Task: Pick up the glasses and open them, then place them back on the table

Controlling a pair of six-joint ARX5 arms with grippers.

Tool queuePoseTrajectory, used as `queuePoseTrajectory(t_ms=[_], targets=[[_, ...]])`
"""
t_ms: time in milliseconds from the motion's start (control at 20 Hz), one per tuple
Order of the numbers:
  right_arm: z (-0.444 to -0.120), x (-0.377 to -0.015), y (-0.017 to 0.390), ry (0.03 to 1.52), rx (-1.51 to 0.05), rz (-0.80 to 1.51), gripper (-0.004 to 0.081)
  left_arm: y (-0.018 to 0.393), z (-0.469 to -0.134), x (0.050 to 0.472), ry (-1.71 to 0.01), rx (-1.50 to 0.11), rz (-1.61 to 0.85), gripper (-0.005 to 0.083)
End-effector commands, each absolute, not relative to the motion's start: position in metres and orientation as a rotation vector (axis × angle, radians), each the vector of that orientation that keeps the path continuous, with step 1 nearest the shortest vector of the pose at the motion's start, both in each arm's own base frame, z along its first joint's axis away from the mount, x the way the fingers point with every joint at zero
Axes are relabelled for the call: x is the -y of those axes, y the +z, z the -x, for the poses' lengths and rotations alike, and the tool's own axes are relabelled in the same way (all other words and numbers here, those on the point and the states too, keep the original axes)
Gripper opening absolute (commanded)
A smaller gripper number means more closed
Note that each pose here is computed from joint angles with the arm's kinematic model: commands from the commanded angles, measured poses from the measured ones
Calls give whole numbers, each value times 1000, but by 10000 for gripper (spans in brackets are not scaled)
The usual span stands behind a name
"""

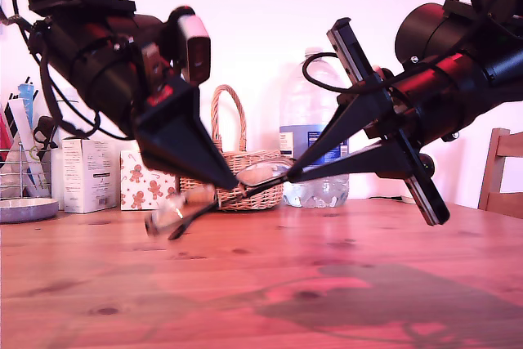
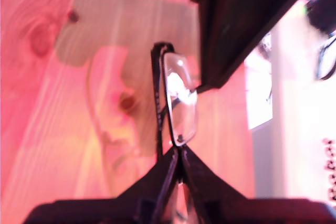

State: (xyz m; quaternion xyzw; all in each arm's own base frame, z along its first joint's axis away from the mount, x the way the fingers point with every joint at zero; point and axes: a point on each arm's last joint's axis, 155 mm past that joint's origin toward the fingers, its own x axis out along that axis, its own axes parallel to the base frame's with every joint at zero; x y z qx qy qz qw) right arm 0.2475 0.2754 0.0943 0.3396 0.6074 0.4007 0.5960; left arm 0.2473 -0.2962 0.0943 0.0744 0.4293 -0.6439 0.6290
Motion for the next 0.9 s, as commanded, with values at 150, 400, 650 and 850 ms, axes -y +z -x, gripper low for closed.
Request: queuePoseTrajectory(t_ms=[150,400,650,850], targets=[[-247,-279,90,939,-1397,-748,-13,123,-246,312,-1552,-920,-120,-21],[-254,-275,84,893,-1374,-718,-13,134,-240,316,-1605,-902,-59,-21],[-252,-272,79,884,-1379,-696,-12,158,-245,313,-1654,-844,49,-21],[-250,-269,74,867,-1389,-674,-12,177,-254,310,-1673,-794,104,-21]])
